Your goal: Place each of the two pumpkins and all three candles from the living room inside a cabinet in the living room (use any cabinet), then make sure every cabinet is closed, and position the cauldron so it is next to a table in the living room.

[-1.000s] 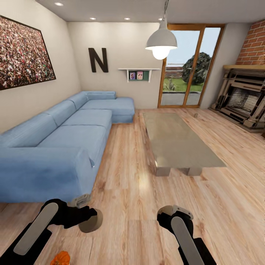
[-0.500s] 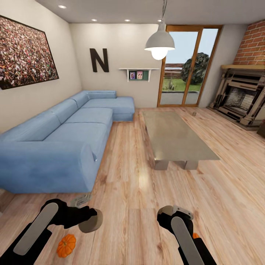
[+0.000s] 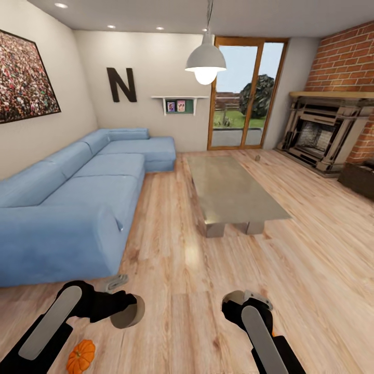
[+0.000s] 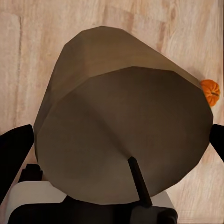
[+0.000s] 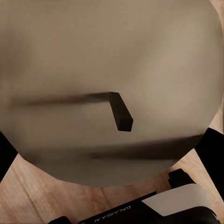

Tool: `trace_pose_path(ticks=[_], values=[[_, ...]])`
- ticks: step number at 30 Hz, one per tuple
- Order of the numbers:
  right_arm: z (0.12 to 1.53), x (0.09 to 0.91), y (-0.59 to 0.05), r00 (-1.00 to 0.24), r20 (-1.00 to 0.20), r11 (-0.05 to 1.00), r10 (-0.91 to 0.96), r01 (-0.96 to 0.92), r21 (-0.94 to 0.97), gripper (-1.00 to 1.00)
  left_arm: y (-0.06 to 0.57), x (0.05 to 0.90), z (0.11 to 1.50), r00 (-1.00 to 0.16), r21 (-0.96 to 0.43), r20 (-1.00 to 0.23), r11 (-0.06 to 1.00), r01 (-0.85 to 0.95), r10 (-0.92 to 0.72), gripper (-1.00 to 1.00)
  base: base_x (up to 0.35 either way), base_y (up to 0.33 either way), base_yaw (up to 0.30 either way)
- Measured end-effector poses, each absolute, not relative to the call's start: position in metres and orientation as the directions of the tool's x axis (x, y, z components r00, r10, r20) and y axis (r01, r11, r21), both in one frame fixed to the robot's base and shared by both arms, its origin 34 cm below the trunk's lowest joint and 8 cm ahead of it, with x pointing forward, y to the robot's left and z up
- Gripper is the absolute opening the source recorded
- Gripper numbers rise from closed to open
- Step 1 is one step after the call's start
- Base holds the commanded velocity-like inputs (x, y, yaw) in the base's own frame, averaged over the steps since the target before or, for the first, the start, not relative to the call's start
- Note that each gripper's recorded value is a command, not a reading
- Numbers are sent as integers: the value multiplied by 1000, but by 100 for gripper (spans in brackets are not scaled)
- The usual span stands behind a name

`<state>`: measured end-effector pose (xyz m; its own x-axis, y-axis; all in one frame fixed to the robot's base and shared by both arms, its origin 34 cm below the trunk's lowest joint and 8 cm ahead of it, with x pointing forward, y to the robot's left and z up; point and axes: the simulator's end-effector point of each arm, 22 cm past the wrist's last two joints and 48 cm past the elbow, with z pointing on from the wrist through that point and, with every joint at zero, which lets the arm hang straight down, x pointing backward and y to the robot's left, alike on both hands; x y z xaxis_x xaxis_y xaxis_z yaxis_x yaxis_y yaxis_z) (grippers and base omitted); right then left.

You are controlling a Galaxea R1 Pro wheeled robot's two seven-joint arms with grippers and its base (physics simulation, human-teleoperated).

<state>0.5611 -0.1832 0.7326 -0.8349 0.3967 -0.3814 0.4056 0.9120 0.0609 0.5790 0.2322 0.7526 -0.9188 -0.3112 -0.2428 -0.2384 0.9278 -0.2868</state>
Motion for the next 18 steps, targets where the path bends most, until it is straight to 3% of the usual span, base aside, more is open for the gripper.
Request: trace_pose_path(ticks=[18], values=[[732, 561, -184, -835, -379, 911, 399, 408, 60, -100, 233, 579, 753, -918, -286, -243, 928, -240, -313, -100, 0, 0, -280]])
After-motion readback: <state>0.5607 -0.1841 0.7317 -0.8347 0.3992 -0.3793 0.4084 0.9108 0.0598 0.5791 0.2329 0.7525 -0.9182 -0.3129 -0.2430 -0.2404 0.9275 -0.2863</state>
